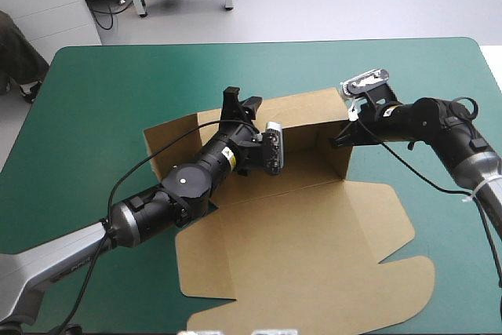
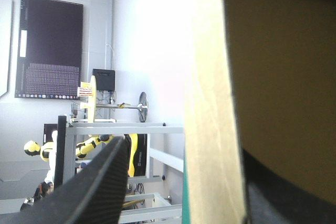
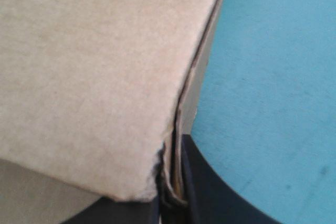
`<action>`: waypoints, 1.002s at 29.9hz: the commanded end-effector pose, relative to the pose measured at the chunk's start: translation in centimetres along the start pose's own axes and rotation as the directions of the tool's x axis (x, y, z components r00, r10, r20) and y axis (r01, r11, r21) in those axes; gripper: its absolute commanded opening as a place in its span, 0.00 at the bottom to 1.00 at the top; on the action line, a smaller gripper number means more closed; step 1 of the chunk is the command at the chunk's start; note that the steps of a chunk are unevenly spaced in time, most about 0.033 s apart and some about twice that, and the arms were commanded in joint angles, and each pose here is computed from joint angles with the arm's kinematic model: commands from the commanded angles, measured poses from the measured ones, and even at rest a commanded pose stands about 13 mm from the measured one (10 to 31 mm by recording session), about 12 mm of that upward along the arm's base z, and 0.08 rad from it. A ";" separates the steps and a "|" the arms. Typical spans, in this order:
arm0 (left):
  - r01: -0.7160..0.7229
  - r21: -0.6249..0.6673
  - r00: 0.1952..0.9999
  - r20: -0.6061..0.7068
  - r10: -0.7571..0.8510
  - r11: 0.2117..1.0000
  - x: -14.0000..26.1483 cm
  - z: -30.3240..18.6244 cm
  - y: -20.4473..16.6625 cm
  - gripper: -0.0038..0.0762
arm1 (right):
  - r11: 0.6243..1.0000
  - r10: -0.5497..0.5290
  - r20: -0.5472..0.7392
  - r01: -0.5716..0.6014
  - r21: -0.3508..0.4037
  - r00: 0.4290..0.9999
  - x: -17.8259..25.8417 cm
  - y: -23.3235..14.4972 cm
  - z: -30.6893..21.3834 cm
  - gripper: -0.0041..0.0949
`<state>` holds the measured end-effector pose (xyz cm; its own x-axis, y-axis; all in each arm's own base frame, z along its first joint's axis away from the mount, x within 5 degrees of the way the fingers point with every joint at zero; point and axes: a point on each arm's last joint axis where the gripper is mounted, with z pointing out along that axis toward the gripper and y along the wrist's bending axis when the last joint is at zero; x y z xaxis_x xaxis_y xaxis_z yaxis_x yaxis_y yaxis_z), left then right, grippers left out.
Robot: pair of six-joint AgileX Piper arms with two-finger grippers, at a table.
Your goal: Fold the box
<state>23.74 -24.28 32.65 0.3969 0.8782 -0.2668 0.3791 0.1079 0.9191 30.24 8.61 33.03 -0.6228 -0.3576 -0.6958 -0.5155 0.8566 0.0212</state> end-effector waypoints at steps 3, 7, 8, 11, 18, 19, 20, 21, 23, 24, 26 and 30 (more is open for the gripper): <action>0.039 -0.140 0.999 0.007 -0.038 0.989 -2.4 -2.5 3.3 0.59 | 0.988 0.006 0.089 -0.020 0.155 0.996 -1.9 -1.1 -2.5 0.02; 0.045 -0.174 0.999 0.002 -0.046 0.984 -3.2 -4.0 3.7 0.58 | 0.987 0.009 0.085 -0.023 0.161 0.996 -1.9 -1.2 -2.5 0.02; 0.049 -0.182 0.999 0.008 -0.049 0.982 -3.5 -4.5 3.8 0.57 | 0.987 0.018 0.089 -0.032 0.160 0.996 -1.9 -1.2 -2.6 0.02; 0.062 -0.219 0.998 0.002 -0.063 0.974 -3.7 -6.1 4.5 0.43 | 0.985 0.037 0.098 -0.053 0.167 0.995 -2.0 -1.3 -2.6 0.02; 0.136 -0.208 0.990 0.067 -0.124 0.969 -3.7 -7.9 5.4 0.04 | 0.984 0.035 0.106 -0.053 0.168 0.994 -2.0 -1.3 -2.6 0.02; 0.133 -0.203 0.990 0.070 -0.121 0.970 -3.7 -7.9 5.4 0.04 | 0.984 0.035 0.108 -0.053 0.169 0.994 -2.1 -1.3 -2.6 0.02; 0.124 -0.196 0.991 0.074 -0.112 0.973 -3.8 -8.0 5.3 0.04 | 0.984 0.034 0.110 -0.053 0.169 0.993 -2.1 -1.3 -2.6 0.02; 0.119 -0.187 0.992 0.072 -0.107 0.975 -3.8 -7.9 5.3 0.04 | 0.984 0.034 0.111 -0.053 0.170 0.993 -2.1 -1.3 -2.6 0.02; 0.120 -0.152 0.991 0.077 -0.110 0.981 -3.9 -7.9 4.9 0.04 | 0.984 0.034 0.112 -0.053 0.170 0.993 -2.1 -1.3 -2.6 0.02; 0.127 -0.128 0.990 0.076 -0.118 0.984 -3.9 -7.9 4.7 0.04 | 0.984 0.034 0.112 -0.053 0.170 0.993 -2.1 -1.3 -2.6 0.02; 0.148 -0.089 0.988 0.065 -0.143 0.985 -3.8 -7.9 4.6 0.04 | 0.984 0.034 0.112 -0.053 0.170 0.993 -2.1 -1.3 -2.6 0.02; 0.213 0.007 0.976 0.040 -0.213 0.977 -4.1 -8.4 5.3 0.04 | 0.984 0.033 0.116 -0.053 0.171 0.993 -2.1 -1.3 -2.6 0.02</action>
<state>17.85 -24.11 38.17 0.3372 0.8498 -0.4050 0.4367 0.2399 0.8670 30.73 7.46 33.86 -0.6610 -0.3069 -0.6847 -0.3912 0.9197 -0.0346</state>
